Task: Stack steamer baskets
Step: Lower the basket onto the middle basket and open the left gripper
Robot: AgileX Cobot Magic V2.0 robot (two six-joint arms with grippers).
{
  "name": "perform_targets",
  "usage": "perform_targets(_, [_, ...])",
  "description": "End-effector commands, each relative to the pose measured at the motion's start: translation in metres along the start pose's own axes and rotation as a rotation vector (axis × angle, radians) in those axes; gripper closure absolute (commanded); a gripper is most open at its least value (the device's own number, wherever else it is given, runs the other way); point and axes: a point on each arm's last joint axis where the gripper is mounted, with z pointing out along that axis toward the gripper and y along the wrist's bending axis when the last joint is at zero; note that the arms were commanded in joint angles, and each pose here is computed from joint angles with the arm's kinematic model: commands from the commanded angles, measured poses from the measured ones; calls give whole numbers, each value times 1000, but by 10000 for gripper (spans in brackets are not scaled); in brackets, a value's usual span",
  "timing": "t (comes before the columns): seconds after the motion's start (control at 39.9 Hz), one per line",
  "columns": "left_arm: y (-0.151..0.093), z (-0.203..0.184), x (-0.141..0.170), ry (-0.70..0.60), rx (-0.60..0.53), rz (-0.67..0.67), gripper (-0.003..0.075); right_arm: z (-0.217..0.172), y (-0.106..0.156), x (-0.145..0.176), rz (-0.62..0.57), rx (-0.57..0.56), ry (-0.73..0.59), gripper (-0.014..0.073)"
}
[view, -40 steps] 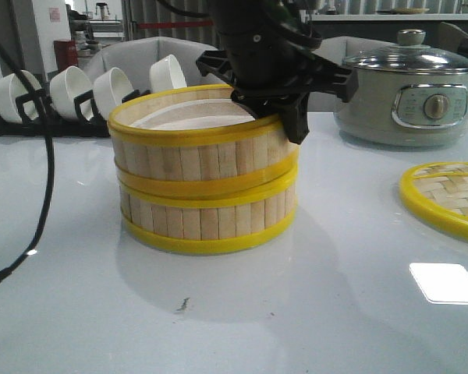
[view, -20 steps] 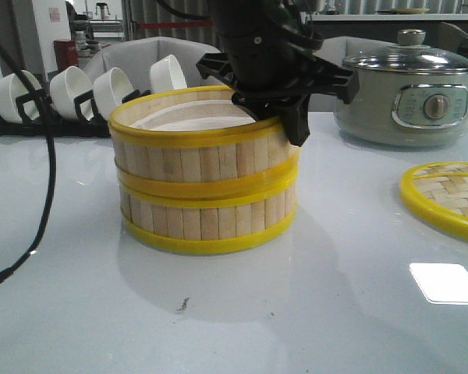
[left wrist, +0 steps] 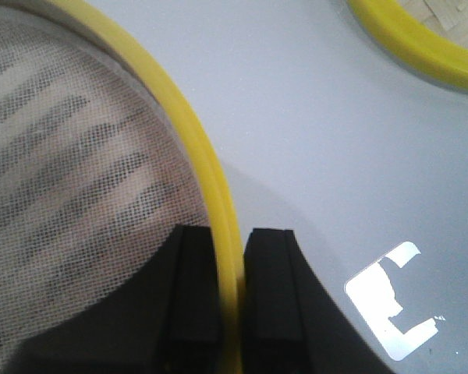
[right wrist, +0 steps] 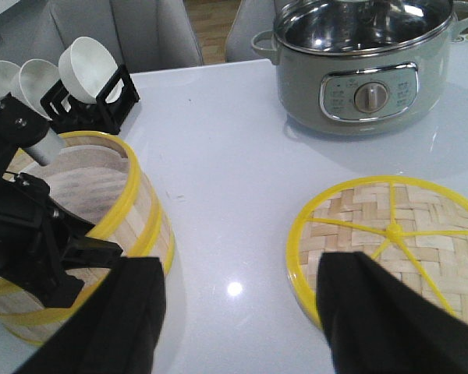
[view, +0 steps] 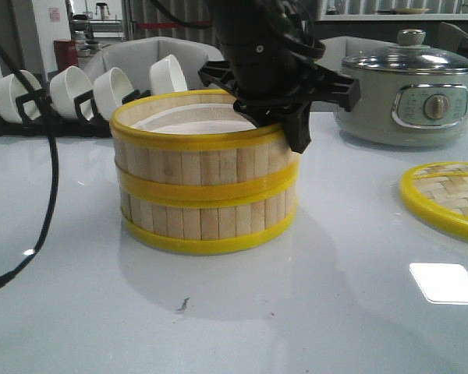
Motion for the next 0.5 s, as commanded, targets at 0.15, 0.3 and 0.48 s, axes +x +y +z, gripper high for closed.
perform_targets(0.15, [-7, -39, -25, -177, 26, 11, 571, -4, 4, -19, -13, -17, -110, 77])
perform_targets(0.3, [-5, -39, -26, -181, 10, 28, 409, -4, 4, -19, -13, -17, -109, 77])
perform_targets(0.48, [-5, -39, -25, -179, 8, 30, 283, -4, 4, -19, -13, -16, -107, 77])
